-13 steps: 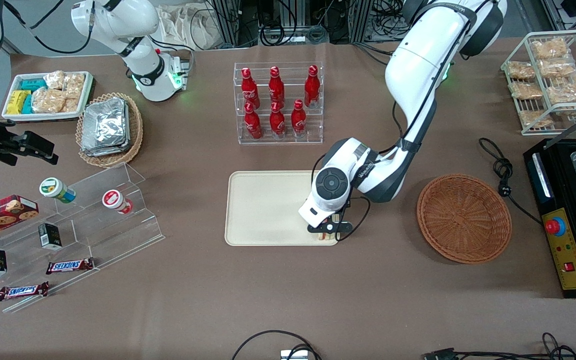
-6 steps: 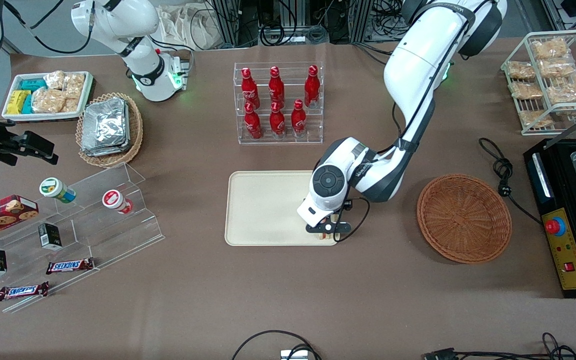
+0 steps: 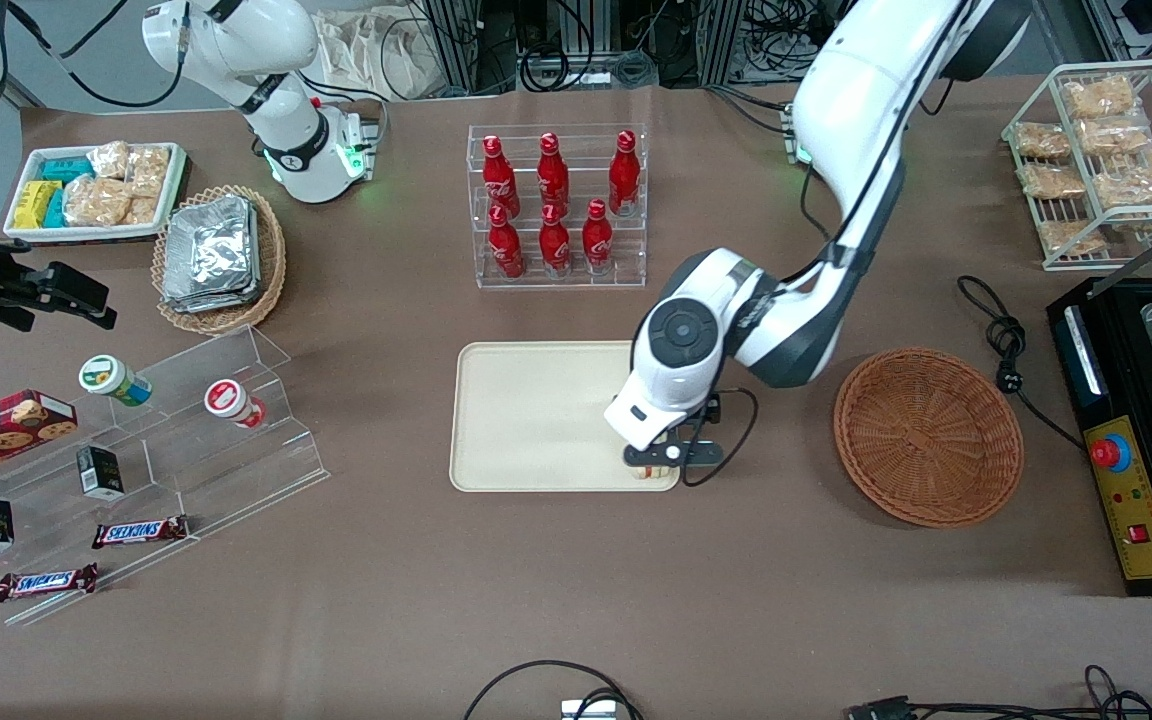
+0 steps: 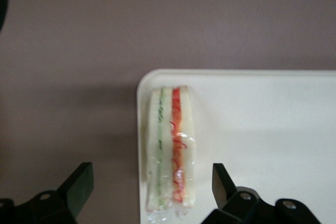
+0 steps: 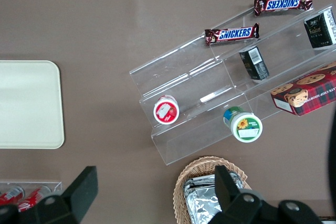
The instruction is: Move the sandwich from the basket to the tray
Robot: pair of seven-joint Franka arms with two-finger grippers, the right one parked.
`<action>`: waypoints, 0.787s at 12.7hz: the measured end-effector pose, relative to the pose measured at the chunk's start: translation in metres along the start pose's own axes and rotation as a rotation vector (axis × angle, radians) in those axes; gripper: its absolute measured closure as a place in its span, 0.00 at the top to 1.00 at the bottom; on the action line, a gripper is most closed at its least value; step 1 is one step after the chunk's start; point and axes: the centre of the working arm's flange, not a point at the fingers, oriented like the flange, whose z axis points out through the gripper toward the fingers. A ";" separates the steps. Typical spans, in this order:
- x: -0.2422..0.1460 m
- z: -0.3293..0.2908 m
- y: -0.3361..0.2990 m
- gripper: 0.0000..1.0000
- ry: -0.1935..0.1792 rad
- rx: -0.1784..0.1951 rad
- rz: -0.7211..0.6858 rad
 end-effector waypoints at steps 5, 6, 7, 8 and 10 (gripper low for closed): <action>0.025 -0.117 -0.122 1.00 0.050 -0.044 -0.038; 0.024 -0.137 -0.153 1.00 0.047 -0.042 -0.047; 0.020 -0.154 -0.183 1.00 0.048 -0.034 -0.053; 0.013 -0.169 -0.212 1.00 0.048 -0.026 -0.062; -0.009 -0.195 -0.263 1.00 0.031 -0.004 -0.103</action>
